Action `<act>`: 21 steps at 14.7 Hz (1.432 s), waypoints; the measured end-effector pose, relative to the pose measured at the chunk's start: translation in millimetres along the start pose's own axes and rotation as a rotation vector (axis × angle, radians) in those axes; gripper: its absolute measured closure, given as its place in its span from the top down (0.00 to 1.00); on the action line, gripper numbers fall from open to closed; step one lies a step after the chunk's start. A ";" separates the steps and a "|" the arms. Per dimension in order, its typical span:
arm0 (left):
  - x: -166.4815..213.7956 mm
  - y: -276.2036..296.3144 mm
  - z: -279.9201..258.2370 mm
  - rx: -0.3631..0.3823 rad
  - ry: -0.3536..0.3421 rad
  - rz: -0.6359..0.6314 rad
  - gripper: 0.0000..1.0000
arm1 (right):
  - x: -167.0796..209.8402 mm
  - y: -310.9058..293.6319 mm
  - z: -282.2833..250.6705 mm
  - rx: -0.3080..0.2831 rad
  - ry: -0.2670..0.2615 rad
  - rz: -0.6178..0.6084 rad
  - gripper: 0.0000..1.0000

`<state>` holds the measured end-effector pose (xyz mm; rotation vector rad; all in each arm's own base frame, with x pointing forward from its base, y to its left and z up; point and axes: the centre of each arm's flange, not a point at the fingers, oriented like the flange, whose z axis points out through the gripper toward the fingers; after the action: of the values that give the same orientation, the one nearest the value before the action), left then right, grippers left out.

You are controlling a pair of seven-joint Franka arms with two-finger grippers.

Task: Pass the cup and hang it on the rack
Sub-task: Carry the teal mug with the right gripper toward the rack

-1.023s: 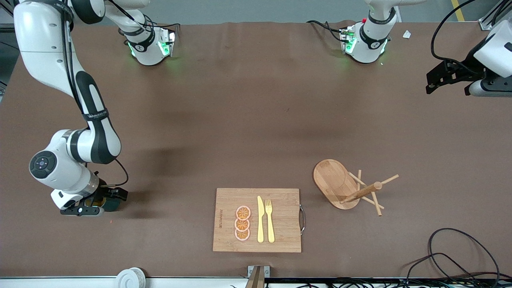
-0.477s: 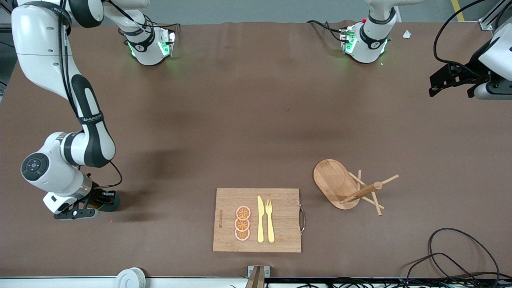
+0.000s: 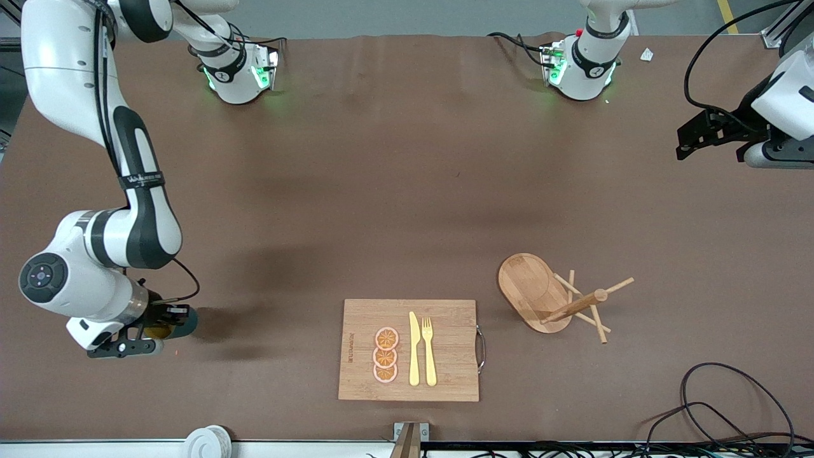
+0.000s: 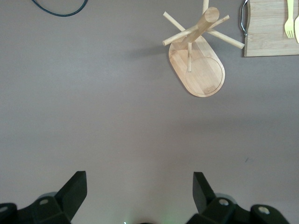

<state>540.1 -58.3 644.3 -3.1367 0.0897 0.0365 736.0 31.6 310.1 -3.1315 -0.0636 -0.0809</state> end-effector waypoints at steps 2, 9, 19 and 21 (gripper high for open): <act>0.5 0.1 0.9 0.000 -0.002 0.000 1.00 | -2.1 -58.5 -2.9 0.016 -0.013 0.059 0.04; 5.5 -1.7 9.2 -0.002 -0.017 -0.002 1.00 | -76.9 -337.2 -9.3 0.129 -0.035 0.087 0.04; 11.4 -8.0 18.8 -0.004 -0.035 -0.012 1.00 | -228.8 -598.8 20.4 0.260 0.076 0.261 0.06; 15.7 -7.9 24.7 -0.006 -0.045 -0.011 1.00 | -238.8 -609.9 25.3 0.235 0.095 0.274 0.12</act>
<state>555.6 -51.2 619.3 -3.1398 0.0716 0.1077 474.1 631.6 276.9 -2.8645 0.3306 -0.2030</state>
